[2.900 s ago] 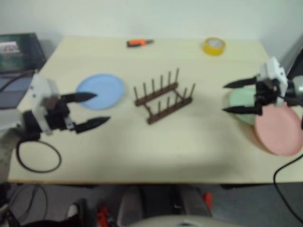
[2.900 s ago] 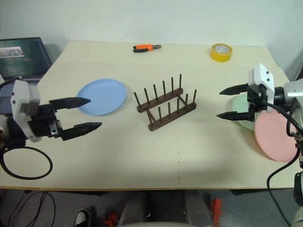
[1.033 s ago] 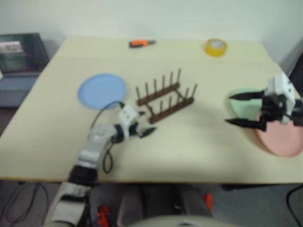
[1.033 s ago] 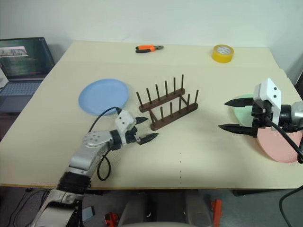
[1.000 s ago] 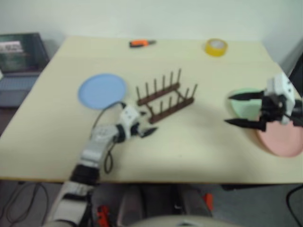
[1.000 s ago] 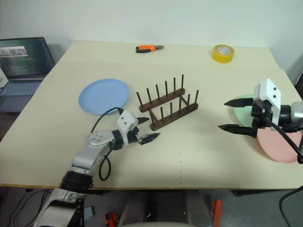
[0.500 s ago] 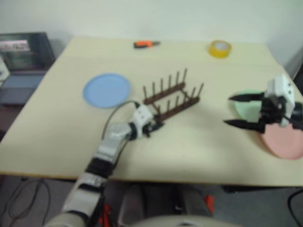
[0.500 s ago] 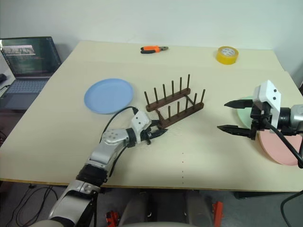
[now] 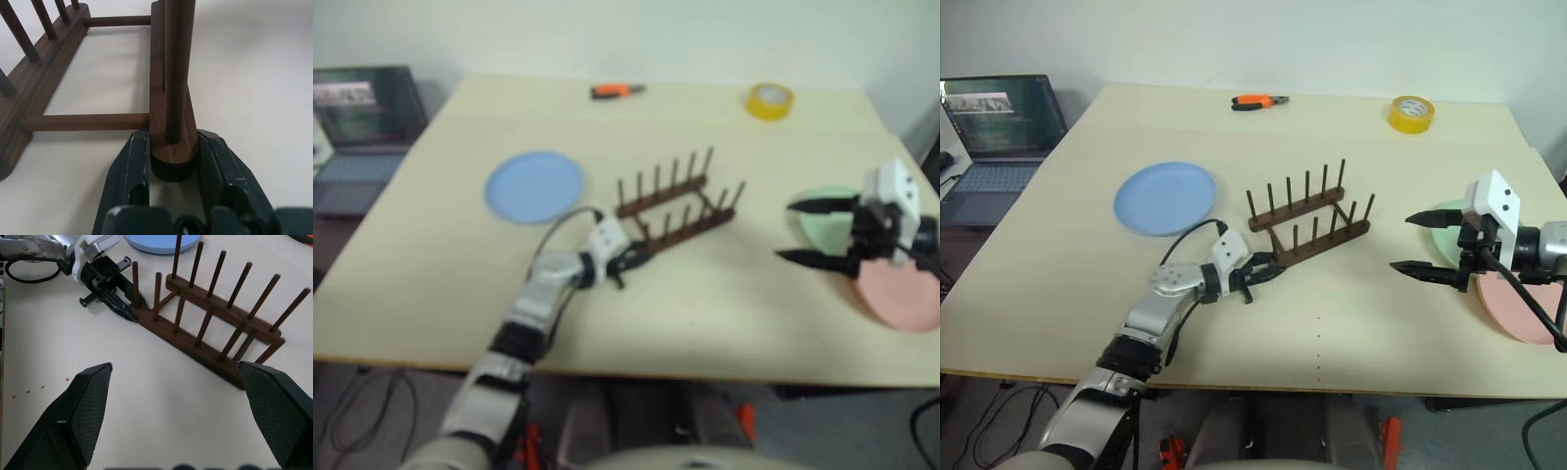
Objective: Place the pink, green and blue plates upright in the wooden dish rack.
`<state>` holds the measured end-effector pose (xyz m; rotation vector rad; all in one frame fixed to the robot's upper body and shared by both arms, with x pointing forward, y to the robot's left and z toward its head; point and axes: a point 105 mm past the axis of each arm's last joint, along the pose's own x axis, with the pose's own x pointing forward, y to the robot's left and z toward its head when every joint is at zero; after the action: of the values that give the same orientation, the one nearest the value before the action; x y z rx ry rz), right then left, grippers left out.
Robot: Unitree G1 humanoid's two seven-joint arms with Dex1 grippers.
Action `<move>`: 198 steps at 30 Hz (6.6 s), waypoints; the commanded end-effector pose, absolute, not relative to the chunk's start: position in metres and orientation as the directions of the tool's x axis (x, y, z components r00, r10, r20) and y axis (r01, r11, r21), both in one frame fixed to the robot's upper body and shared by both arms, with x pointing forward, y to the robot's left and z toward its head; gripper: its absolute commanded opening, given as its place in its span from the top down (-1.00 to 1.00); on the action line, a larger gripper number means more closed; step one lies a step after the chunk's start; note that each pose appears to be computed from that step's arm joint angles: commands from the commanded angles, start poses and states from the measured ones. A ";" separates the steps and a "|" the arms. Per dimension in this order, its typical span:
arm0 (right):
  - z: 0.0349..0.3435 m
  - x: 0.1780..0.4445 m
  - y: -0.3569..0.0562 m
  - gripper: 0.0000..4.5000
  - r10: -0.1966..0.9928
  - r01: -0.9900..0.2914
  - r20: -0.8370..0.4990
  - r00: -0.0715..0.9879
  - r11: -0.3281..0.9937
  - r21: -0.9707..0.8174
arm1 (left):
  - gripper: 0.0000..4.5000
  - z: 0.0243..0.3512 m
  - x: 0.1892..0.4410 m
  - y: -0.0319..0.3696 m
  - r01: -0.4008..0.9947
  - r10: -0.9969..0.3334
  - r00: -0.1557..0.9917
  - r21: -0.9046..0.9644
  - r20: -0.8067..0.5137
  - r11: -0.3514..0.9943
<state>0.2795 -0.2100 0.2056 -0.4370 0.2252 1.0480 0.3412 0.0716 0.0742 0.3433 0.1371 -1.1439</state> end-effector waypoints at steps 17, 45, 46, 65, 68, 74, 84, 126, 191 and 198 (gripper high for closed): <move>0.220 0.258 -0.240 -1.00 0.698 -0.806 -0.404 0.591 0.495 -0.323 | 0.56 0.072 0.319 -0.012 0.975 -0.945 0.148 0.205 -0.292 0.089; 0.216 0.255 -0.240 -1.00 0.686 -0.790 -0.393 0.612 0.526 -0.315 | 0.56 0.072 0.340 -0.026 0.963 -0.928 0.199 0.238 -0.314 0.126; 0.215 0.255 -0.240 -1.00 0.686 -0.790 -0.392 0.613 0.526 -0.314 | 0.56 0.073 0.341 -0.025 0.963 -0.928 0.199 0.238 -0.315 0.126; 0.212 0.255 -0.241 -1.00 0.683 -0.787 -0.392 0.616 0.535 -0.305 | -0.07 0.073 0.335 -0.019 0.978 -0.929 0.129 0.198 -0.346 0.062; 0.212 0.256 -0.241 -1.00 0.682 -0.788 -0.394 0.616 0.535 -0.304 | -0.49 0.073 0.335 -0.015 0.976 -0.926 0.144 0.207 -0.349 0.074; 0.211 0.257 -0.241 -1.00 0.685 -0.792 -0.399 0.610 0.530 -0.302 | -0.98 0.079 0.337 0.000 0.966 -0.923 0.177 0.240 -0.343 0.096; 0.170 0.248 -0.265 -0.82 0.585 -0.784 -0.552 0.595 0.575 -0.234 | -0.82 0.120 0.295 0.029 0.980 -0.949 0.060 0.200 -0.308 -0.003; 0.082 0.301 -0.270 0.99 0.262 -0.509 -0.553 0.791 0.784 -0.356 | 0.99 0.077 0.306 -0.058 0.969 -0.930 0.203 0.203 -0.308 0.144; 0.107 0.354 -0.235 0.99 0.270 -0.507 -0.476 0.837 0.710 -0.490 | 0.99 0.083 0.346 -0.036 0.857 -0.841 0.476 0.350 -0.257 0.378; 0.110 0.362 -0.238 0.99 0.250 -0.484 -0.461 0.852 0.713 -0.508 | 0.99 0.083 0.347 -0.033 0.850 -0.834 0.488 0.354 -0.257 0.389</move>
<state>0.3568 -0.2387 0.0991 -0.6410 0.4200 0.4346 0.3448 -0.0314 0.0729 0.4766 0.0866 -1.0847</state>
